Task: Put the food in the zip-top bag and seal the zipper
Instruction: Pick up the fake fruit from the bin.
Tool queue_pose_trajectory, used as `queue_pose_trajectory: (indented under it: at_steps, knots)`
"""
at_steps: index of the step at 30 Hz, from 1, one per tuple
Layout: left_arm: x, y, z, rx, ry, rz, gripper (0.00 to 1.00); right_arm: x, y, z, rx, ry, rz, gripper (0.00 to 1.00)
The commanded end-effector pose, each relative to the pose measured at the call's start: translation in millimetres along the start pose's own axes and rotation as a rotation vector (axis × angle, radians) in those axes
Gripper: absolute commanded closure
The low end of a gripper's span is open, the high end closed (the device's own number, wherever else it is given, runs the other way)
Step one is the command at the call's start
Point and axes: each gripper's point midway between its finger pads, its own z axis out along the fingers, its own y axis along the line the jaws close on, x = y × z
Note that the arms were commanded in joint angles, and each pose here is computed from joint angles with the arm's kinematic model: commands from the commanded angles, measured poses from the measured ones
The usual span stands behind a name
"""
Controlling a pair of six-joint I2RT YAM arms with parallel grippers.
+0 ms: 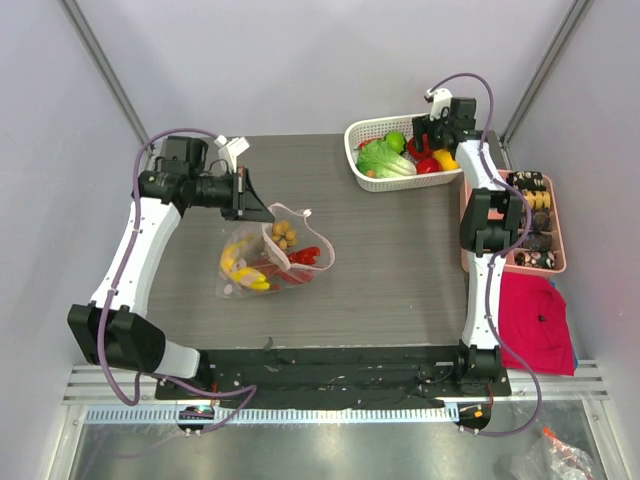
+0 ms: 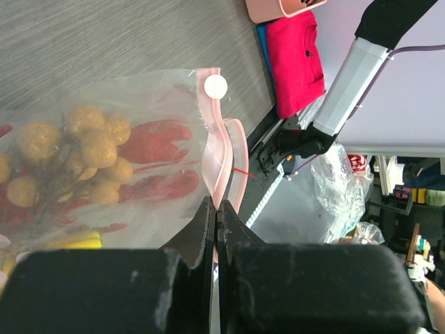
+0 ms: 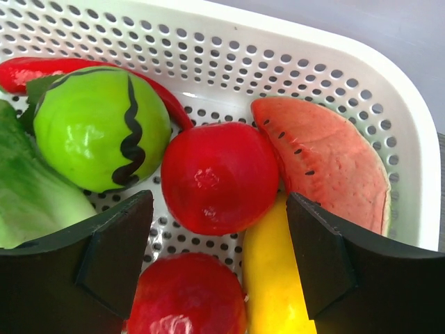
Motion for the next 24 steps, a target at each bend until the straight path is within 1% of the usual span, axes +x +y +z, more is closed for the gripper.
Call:
queue_pose_trajectory:
  at_steps: [1,3,8,13,15,16,17,19,20,22,23,24]
  knots:
    - [-1.4,2.9,1.6,0.009,0.002,0.013,1.0,-17.9,-6.6,10.2,0.038,-0.084,-0.002,0.18]
    - [-1.6,2.5,0.5,0.007,-0.002,0.019,1.0,-6.6,-6.7,16.8,0.042,-0.068,0.004,0.19]
    - [0.2,4.1,1.1,0.004,0.007,0.011,1.0,3.7,-5.8,25.0,0.035,-0.056,0.001,0.18]
    - [-0.4,5.5,1.7,0.001,0.009,0.011,1.0,5.3,-1.9,28.4,0.033,-0.052,-0.013,0.13]
    - [-1.7,5.6,2.1,0.001,0.007,0.01,1.0,4.5,-2.5,28.7,0.035,-0.055,-0.013,0.16]
    - [-2.2,6.0,2.3,-0.001,0.008,0.009,1.0,1.1,-3.0,27.0,0.036,-0.06,-0.015,0.2]
    - [-2.5,5.5,2.5,0.0,0.009,0.01,1.0,-0.9,-2.8,25.6,0.036,-0.064,-0.014,0.32]
    - [-4.7,4.1,0.9,-0.001,0.003,0.017,1.0,-6.0,-2.9,21.6,0.038,-0.071,-0.01,0.43]
    - [-4.7,3.5,1.0,-0.001,0.005,0.016,1.0,-17.9,-3.9,14.0,0.043,-0.091,-0.011,0.53]
    - [-7.5,1.9,-0.4,-0.001,-0.001,0.023,1.0,-30.3,-4.9,5.0,0.049,-0.111,-0.011,0.61]
    - [-7.8,0.8,-0.5,0.0,-0.001,0.023,1.0,-46.4,-8.0,-6.5,0.062,-0.138,-0.015,0.67]
    - [-9.2,0.7,-0.8,0.001,-0.005,0.025,1.0,-55.7,-8.8,-13.4,0.068,-0.154,-0.014,0.69]
